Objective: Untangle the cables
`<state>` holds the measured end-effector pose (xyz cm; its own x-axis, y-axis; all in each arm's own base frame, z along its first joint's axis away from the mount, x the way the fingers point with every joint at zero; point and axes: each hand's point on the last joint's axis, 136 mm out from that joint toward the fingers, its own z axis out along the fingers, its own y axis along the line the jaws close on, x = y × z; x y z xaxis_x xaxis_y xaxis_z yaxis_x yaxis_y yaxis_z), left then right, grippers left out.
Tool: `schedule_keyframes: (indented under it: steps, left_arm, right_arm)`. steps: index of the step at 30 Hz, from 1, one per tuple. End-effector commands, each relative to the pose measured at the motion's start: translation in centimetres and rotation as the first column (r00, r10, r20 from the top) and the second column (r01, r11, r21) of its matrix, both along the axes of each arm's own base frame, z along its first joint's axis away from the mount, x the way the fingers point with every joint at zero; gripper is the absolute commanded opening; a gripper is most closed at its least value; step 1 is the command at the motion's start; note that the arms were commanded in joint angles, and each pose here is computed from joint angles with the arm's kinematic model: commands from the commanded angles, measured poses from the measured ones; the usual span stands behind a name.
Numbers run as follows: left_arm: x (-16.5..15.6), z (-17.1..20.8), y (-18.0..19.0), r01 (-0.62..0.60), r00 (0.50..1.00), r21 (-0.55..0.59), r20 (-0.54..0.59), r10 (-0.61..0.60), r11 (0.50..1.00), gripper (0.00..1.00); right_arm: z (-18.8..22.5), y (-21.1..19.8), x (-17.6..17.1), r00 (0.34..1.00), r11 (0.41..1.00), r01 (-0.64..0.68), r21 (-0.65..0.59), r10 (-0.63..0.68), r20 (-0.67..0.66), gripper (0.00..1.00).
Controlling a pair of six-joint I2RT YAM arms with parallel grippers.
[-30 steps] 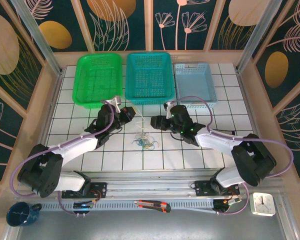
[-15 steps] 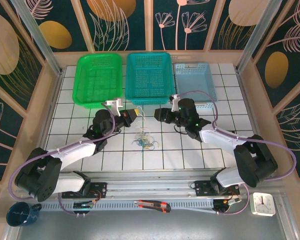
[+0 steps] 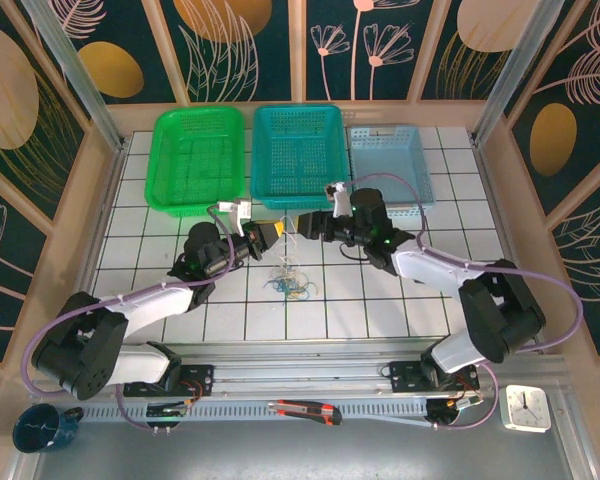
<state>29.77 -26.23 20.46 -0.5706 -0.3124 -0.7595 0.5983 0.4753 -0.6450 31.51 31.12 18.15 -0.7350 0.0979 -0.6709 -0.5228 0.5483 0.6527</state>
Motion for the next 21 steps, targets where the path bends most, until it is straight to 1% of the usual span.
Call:
schedule_keyframes:
  steps: [1, 9, 13, 17, 20, 21]
  left_arm:
    - [-0.3, 2.3, -0.7, 0.043, 0.996, -0.034, 0.084, -0.040, 0.999, 0.00]
    - [-0.7, 2.3, -0.9, 0.055, 0.995, -0.037, 0.084, -0.052, 0.998, 0.00]
    - [-0.9, 2.1, -1.0, 0.065, 0.995, -0.039, 0.079, -0.062, 0.997, 0.00]
    - [-1.2, 2.0, -1.0, 0.073, 0.995, -0.051, 0.077, -0.069, 0.996, 0.00]
    - [-1.3, 1.8, -1.1, 0.082, 0.995, -0.053, 0.069, -0.078, 0.995, 0.00]
    - [-1.4, 1.7, -1.1, 0.083, 0.995, -0.052, 0.066, -0.079, 0.995, 0.00]
  right_arm:
    - [1.4, 1.8, 0.0, 0.996, 0.998, -0.060, 0.023, 0.059, 0.061, 0.61]
    - [-1.4, 2.8, 0.8, 0.998, 0.999, -0.053, -0.003, 0.053, 0.022, 0.60]
    - [-2.0, 2.6, 1.5, 0.999, 0.999, -0.031, -0.012, 0.031, 0.023, 0.55]
    - [-1.7, 2.6, 1.9, 0.999, 1.000, -0.024, -0.005, 0.025, 0.031, 0.45]
    - [-1.4, 2.4, 2.2, 0.999, 1.000, -0.016, -0.003, 0.016, 0.037, 0.29]
    - [-1.3, 2.4, 2.3, 0.999, 1.000, -0.013, -0.002, 0.013, 0.041, 0.21]
